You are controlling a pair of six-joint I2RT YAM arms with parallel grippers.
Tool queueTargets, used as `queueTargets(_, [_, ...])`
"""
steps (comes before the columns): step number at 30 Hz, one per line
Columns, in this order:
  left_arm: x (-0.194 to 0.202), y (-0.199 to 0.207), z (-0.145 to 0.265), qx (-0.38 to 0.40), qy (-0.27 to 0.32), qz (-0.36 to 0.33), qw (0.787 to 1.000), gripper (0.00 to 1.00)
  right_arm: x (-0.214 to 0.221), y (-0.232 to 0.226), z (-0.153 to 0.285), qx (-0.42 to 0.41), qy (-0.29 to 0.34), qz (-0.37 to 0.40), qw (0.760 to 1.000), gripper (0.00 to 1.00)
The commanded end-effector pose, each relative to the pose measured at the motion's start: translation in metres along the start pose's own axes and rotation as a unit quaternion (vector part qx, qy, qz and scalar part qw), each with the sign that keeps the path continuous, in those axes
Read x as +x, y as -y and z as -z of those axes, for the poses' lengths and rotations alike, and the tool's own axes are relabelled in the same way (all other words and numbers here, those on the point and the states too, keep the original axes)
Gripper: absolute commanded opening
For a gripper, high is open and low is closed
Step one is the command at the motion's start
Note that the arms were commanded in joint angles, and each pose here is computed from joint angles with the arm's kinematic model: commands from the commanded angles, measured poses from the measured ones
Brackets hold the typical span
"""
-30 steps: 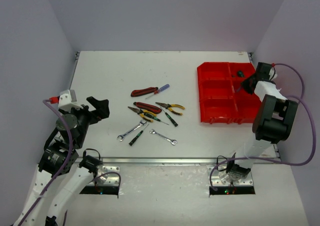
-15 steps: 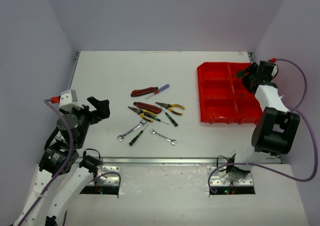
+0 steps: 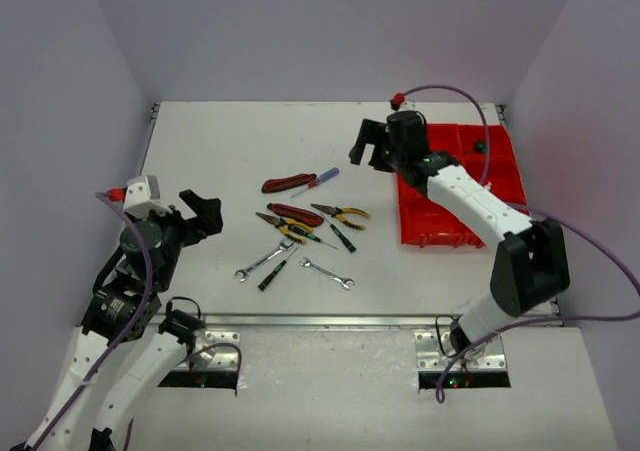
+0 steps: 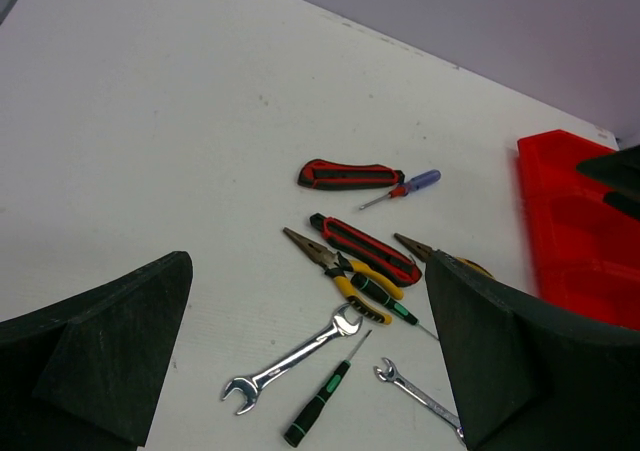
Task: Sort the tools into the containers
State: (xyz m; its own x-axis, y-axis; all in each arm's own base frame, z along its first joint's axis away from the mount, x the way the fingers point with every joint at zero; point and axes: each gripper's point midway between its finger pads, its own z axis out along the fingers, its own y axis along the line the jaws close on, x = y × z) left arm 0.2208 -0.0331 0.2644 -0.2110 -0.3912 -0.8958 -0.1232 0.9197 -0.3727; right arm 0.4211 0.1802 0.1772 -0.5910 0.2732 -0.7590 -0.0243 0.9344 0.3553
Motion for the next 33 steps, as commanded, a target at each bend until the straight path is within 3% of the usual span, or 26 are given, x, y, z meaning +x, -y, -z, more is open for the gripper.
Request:
queueTargets(1, [-0.006,0.005,-0.004,0.002,0.009,0.003,1.0,1.0,0.007,-0.029,-0.05,0.045,-0.02,-0.009,0.999,0.99])
queueTargets(7, [-0.009,0.003,0.001,0.004,0.019,0.008,1.0,1.0,0.041,-0.046,-0.109,0.135,-0.06,0.012,0.989,0.94])
queueTargets(11, [-0.011,0.005,0.002,0.01,0.022,0.009,1.0,1.0,0.066,-0.042,-0.136,0.178,-0.06,0.008,0.982,0.85])
queueTargets(13, [-0.01,0.006,0.002,0.012,0.021,0.008,1.0,1.0,0.078,-0.041,-0.143,0.178,-0.055,0.002,0.982,0.73])
queueTargets(16, [-0.011,0.006,0.003,0.013,0.022,0.009,1.0,1.0,0.086,-0.036,-0.151,0.191,-0.056,-0.006,0.98,0.68])
queueTargets(27, [-0.019,0.008,0.013,0.031,0.042,0.018,0.998,1.0,0.089,-0.029,-0.174,0.191,-0.059,-0.028,0.979,0.63])
queueTargets(33, [-0.018,0.01,0.013,0.036,0.039,0.017,0.998,1.0,0.085,-0.035,-0.163,0.169,-0.05,-0.052,0.983,0.63])
